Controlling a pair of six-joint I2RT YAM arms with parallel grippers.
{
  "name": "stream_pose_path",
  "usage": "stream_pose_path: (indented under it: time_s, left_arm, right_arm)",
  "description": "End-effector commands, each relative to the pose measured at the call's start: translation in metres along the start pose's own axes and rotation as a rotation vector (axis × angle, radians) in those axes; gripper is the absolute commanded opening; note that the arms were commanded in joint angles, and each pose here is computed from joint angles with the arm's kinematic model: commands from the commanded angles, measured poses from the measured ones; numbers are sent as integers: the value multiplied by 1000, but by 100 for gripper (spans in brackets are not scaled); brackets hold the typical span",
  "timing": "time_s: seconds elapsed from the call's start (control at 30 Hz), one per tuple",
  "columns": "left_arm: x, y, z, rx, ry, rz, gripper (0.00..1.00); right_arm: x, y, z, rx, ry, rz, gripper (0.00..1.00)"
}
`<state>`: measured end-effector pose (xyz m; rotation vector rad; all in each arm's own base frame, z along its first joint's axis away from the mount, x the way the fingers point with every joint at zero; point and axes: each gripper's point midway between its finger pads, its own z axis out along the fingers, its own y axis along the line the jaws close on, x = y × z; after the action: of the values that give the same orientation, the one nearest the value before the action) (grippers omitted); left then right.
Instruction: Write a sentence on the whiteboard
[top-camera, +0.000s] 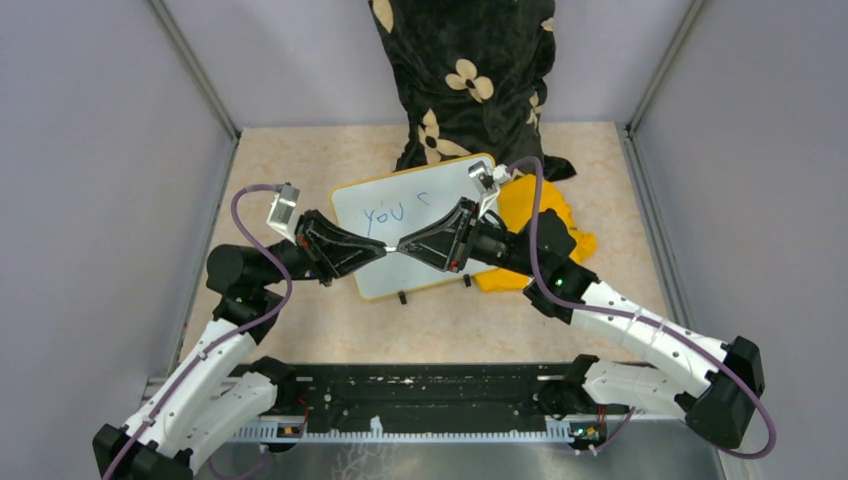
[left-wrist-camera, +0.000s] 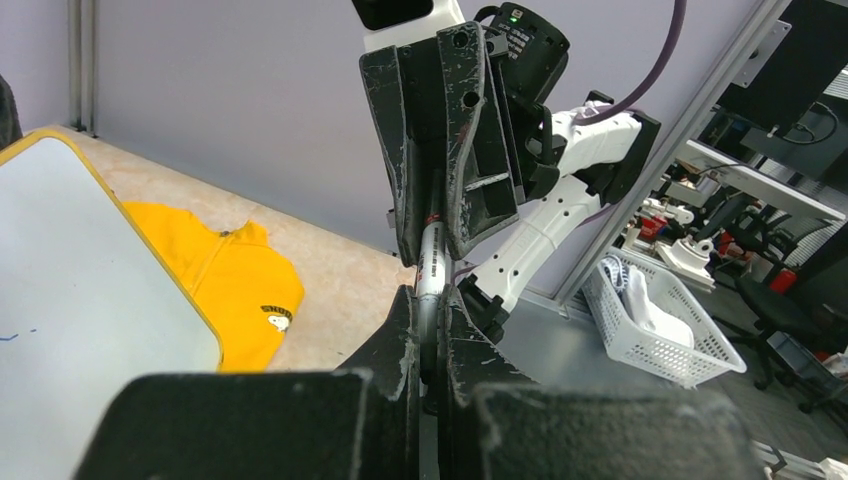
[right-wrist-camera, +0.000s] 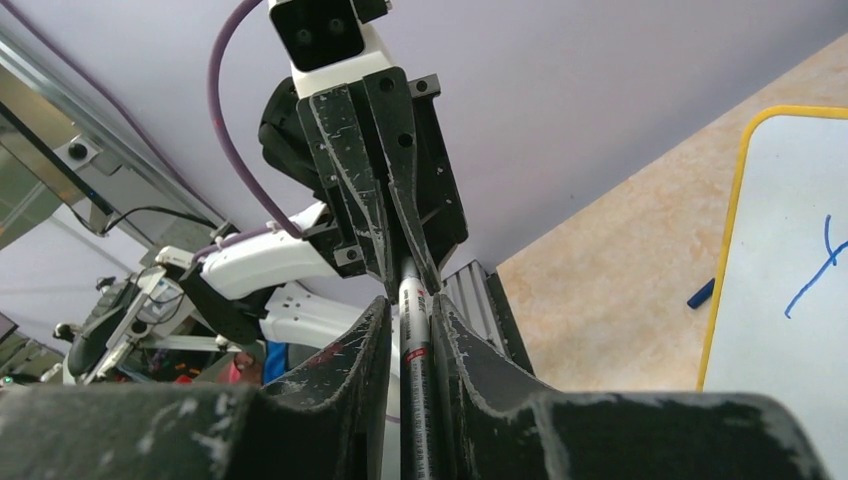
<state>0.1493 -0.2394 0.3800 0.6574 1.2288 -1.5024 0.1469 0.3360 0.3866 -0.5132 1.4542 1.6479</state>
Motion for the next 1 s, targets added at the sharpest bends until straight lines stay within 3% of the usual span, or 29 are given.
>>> stream_pose_path:
  time_s: [0.0,0.13,0.2,0.23,0.4,0.47,0.63,0.8,0.97]
  left_arm:
    - [-6,-1,2,-8,-5,19,0]
    - [-3,1,2,-9,0,19,0]
    - [-3,2,1,-16,-2,25,0]
    - [-3,3,1,-24,-3,26,7]
    - [-9,16,-2,-112,-43,55,81]
    - [-17,23,-7,-182,-85,91,98]
    - [-43,66,-40,-525,-264,109,99]
    - [-31,130,-71,-888,-172,113,99]
    - [-21,169,-102,-1134,-152,104,99]
  right_arm:
    - [-29,39,-1,-126,-73,-43,18]
    - [-30,42,-2,-145,-78,-42,1]
    - [-30,43,-2,-148,-79,-42,0]
    - [-30,44,-4,-151,-83,-46,0]
    - [-39,39,-13,-78,-123,-91,0]
    - [-45,29,-22,6,-155,-130,0]
    - [-60,-20,-60,347,-241,-238,0]
    - [-57,-89,-112,770,-216,-349,0]
    - [-57,-114,-134,932,-203,-420,0]
